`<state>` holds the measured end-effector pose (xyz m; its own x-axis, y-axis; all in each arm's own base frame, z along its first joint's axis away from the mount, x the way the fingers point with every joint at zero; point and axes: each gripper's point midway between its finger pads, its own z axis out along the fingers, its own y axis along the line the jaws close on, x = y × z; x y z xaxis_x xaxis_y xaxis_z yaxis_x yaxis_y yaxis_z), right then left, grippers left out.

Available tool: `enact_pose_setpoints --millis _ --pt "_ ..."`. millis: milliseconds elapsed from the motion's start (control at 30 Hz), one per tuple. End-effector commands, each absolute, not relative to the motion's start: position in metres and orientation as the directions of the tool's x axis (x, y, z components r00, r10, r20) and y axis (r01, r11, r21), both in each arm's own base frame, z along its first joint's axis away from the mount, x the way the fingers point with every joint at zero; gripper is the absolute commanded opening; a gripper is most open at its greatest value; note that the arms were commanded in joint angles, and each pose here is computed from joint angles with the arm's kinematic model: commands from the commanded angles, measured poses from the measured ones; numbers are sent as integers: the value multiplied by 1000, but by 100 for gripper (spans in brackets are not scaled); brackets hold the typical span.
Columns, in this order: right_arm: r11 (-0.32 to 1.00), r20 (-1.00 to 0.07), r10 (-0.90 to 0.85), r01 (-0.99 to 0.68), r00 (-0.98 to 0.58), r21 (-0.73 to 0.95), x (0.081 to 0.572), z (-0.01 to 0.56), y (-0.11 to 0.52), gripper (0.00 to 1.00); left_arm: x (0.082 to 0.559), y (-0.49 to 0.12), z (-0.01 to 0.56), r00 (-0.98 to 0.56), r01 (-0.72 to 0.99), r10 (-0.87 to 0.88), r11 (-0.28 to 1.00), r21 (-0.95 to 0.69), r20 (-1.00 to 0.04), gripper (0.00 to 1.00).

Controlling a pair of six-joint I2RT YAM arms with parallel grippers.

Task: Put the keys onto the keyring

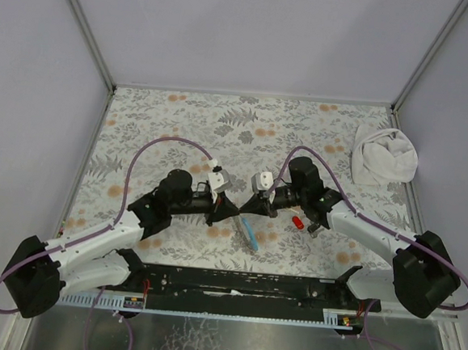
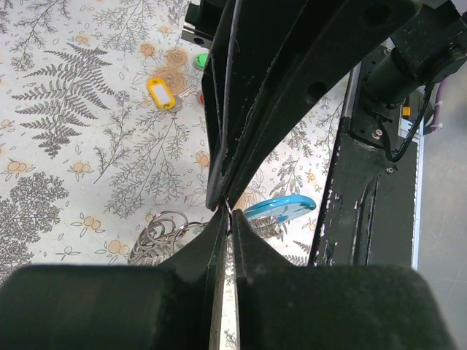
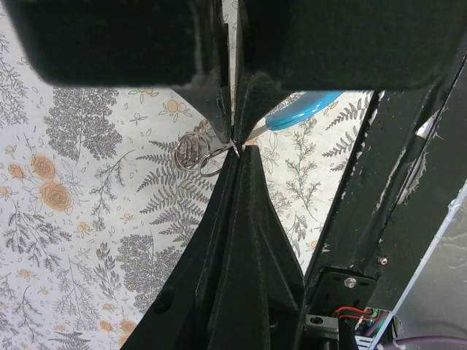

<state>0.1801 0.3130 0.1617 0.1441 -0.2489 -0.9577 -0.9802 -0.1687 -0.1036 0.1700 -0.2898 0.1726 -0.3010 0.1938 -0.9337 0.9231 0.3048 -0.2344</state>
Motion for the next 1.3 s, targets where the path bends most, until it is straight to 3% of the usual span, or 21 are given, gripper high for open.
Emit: enact_pose_setpoints --millis 0,267,367,667,1000,1267 --pt "-167 -963 -167 -969 212 -184 184 190 321 0 171 -297 192 -255 939 150 273 -207 -955 6" --pt "-101 -968 -84 -968 238 -230 186 209 321 0 173 -284 200 -213 922 46 339 -185 -976 32" --pt "-83 -971 -58 -971 231 -226 187 214 322 0 176 -277 203 -195 910 -3 374 -182 -981 37" --pt "-85 -980 14 -976 198 -199 182 218 325 0 180 -255 212 -139 892 -128 414 -180 -982 38" --pt "-124 -982 70 -975 177 -184 173 219 327 0 169 -262 212 -138 930 -133 323 -174 -982 38" --pt "-144 -982 74 -972 175 -184 170 217 327 0 164 -265 210 -141 943 -118 287 -170 -983 27"
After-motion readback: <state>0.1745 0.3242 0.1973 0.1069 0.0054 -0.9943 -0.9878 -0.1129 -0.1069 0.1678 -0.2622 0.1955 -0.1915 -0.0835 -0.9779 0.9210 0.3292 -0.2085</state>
